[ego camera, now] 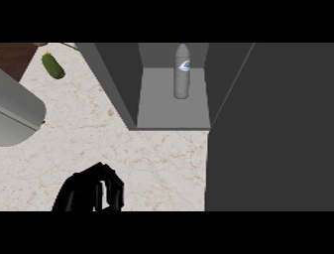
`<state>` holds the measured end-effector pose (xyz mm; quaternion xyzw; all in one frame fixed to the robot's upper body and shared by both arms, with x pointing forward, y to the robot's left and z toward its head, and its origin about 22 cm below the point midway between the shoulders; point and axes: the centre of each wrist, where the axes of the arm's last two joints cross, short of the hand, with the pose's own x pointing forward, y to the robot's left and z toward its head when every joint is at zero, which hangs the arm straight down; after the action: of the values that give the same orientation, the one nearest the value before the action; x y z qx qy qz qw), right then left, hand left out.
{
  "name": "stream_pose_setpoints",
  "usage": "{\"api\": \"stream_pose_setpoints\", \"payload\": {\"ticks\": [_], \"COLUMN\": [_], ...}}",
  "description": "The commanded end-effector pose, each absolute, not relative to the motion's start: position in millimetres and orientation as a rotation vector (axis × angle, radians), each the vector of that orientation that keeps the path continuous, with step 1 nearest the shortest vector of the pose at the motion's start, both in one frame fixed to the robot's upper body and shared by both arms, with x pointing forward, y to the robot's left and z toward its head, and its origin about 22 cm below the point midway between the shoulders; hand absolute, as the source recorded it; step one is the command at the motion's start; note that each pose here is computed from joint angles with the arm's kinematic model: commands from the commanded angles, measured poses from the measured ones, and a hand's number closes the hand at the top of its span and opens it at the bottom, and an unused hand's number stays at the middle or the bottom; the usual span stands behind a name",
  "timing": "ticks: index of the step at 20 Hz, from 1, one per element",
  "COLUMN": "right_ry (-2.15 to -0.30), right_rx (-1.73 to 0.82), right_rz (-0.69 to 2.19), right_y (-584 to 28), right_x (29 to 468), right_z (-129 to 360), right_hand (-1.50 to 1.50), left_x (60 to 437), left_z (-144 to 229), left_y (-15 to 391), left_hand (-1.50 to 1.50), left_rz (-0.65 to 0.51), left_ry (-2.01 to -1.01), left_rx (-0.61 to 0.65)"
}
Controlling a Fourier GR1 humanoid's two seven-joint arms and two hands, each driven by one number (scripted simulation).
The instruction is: Pick up the bottled water, place it into the cabinet and close the cabinet
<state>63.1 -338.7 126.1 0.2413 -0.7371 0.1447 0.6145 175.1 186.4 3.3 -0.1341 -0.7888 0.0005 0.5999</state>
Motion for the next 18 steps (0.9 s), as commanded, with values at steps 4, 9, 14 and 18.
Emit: {"api": "stream_pose_setpoints", "payload": {"ticks": [4,9,14,18], "right_ry": [-1.785,-1.793,-1.732,-1.729], "right_rx": [0.568,0.62,0.693,0.718], "right_rz": [0.6,0.671,0.729,0.776], "right_y": [-296,-285,-277,-273], "right_x": [49,53,56,64], "right_z": [176,176,178,178], "right_hand": [1.5,1.5,1.5,1.5], "left_x": [163,164,158,149], "left_z": [24,38,53,60], "left_y": [242,264,290,308], "left_hand": [1.5,-1.5,-1.5,-1.5], "left_rz": [-0.004,0.066,0.052,0.045], "left_ry": [-1.864,-1.874,-1.91,-1.889], "left_rx": [-0.298,-0.285,-0.236,-0.229]}}
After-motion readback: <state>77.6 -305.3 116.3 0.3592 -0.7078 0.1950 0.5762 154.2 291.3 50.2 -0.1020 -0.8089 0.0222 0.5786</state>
